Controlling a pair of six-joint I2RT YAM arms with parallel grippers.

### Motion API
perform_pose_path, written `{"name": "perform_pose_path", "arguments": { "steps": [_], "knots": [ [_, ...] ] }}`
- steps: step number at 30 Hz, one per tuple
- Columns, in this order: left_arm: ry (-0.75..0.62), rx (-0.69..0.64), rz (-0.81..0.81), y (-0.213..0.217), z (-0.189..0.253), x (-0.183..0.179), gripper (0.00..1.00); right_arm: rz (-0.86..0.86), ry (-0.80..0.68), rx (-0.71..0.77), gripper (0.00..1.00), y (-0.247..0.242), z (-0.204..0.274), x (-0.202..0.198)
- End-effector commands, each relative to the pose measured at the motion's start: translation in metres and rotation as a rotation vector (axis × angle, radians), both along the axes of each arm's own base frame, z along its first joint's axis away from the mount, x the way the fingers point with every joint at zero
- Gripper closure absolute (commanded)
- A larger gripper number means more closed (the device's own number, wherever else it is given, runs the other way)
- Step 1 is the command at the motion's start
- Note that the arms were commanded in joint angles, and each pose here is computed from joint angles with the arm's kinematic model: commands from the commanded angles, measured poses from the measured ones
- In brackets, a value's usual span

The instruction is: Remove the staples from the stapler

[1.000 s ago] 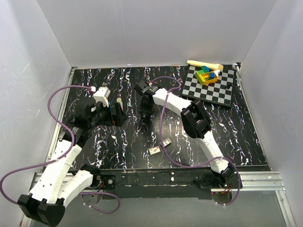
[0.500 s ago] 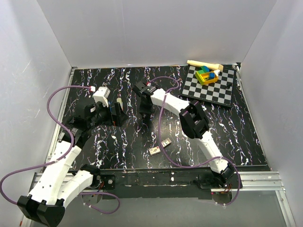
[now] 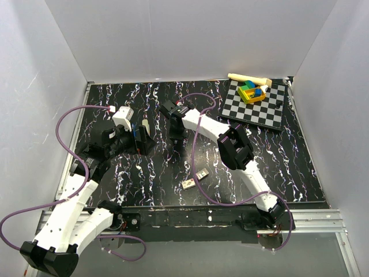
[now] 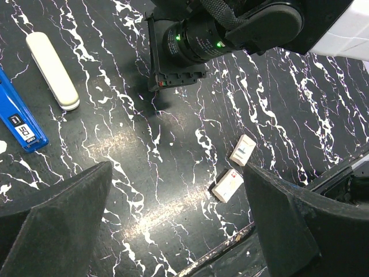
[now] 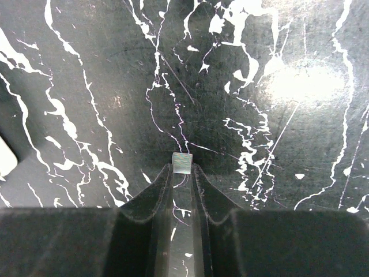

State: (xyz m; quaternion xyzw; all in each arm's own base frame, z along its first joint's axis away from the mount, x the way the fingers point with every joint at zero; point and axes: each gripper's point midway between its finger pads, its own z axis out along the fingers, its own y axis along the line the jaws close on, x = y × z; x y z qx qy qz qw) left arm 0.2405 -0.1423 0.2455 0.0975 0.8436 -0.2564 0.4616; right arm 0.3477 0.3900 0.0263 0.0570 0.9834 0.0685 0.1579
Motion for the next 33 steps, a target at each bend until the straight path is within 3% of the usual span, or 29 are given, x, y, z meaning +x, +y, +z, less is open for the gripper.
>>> {"name": "perform_pose_path", "arguments": {
  "steps": [1, 15, 33],
  "knots": [
    [-0.010, -0.001, -0.008, 0.000, 0.004, -0.003, 0.02, 0.037, -0.032, -0.055, 0.85, -0.014, 0.021, -0.007],
    [-0.010, 0.018, 0.016, 0.004, 0.004, 0.000, 0.02, 0.138, -0.113, -0.046, 0.86, -0.072, 0.080, -0.051],
    [-0.001, 0.026, 0.026, 0.004, 0.007, 0.004, 0.02, 0.397, -0.105, 0.038, 0.86, -0.132, 0.071, -0.134]
  ]
}}
